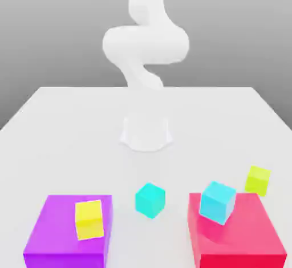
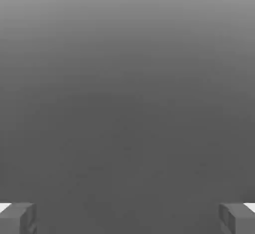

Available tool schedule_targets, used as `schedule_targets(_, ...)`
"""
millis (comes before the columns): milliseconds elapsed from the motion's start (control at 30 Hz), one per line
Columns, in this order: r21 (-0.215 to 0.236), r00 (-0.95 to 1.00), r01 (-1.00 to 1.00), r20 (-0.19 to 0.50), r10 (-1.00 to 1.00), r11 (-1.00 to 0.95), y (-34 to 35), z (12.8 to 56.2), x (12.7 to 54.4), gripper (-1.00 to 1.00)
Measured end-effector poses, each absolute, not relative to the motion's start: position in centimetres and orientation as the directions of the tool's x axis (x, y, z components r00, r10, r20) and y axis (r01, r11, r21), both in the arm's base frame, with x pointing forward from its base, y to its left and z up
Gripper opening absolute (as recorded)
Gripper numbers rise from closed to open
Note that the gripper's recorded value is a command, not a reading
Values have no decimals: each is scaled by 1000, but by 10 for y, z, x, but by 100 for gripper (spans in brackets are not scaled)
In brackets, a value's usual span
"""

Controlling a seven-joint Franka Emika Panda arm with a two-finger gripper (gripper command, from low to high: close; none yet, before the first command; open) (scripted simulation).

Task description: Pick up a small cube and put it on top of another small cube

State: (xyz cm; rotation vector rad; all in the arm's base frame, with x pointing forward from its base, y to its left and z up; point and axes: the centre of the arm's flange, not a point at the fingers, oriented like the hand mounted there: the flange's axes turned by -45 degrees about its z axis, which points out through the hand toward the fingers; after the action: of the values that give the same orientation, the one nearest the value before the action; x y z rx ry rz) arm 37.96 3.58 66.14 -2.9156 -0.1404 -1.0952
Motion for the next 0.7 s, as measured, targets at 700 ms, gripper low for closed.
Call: schedule_targets(700,7,495,869,20,869,-495,308,206,257,0)
